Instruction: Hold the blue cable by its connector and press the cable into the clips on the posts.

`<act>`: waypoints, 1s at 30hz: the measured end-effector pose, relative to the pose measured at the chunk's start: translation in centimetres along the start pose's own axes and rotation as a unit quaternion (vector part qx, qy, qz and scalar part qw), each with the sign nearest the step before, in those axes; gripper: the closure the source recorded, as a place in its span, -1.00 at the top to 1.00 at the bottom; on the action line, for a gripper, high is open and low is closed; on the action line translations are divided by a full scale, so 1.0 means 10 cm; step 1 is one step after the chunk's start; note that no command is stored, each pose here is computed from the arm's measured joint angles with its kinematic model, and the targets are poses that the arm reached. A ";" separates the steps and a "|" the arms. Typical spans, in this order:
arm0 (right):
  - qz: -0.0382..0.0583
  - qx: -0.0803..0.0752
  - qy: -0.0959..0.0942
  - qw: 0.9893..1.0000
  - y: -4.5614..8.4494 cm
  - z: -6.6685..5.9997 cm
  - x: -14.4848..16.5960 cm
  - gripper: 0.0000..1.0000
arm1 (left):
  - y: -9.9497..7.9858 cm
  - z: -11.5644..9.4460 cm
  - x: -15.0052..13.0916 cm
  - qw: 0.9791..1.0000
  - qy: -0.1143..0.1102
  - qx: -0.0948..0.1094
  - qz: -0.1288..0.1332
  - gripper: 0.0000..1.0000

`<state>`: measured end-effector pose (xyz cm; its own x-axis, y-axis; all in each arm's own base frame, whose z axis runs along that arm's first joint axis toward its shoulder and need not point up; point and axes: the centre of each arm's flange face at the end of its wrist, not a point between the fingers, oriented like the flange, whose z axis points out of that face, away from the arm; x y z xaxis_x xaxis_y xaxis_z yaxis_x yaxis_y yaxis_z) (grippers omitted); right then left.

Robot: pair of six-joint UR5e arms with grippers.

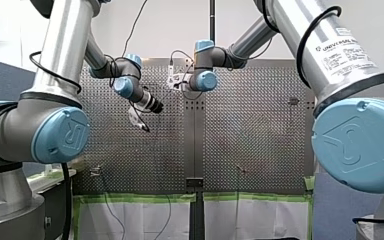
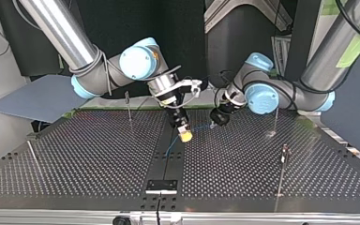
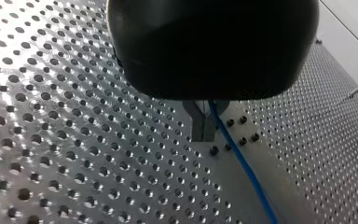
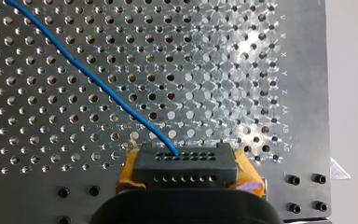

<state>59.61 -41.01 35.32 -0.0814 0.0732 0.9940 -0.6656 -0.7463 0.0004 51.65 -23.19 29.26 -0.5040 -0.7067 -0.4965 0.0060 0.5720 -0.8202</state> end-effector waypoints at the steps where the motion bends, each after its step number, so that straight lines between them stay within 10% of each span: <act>1: 0.000 0.000 0.000 1.000 0.00 0.00 0.00 -1.00 | -0.01 -0.01 -0.01 1.000 -0.003 -0.002 0.004 -1.00; 17: -0.003 0.003 -0.003 1.000 -0.06 -0.02 -0.04 -1.00 | -0.02 -0.36 -0.26 0.994 -0.072 -0.036 0.073 -1.00; 30: -0.001 0.009 -0.012 1.000 -0.13 -0.01 -0.17 -1.00 | 0.09 -0.76 -0.40 0.987 -0.126 -0.061 0.080 -1.00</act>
<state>60.56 -40.07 33.59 -0.0620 0.0589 0.9963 -0.6519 -0.7583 0.0043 47.09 -16.67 32.61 -0.2748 -0.6750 -0.6847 -0.0426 0.7200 -0.6927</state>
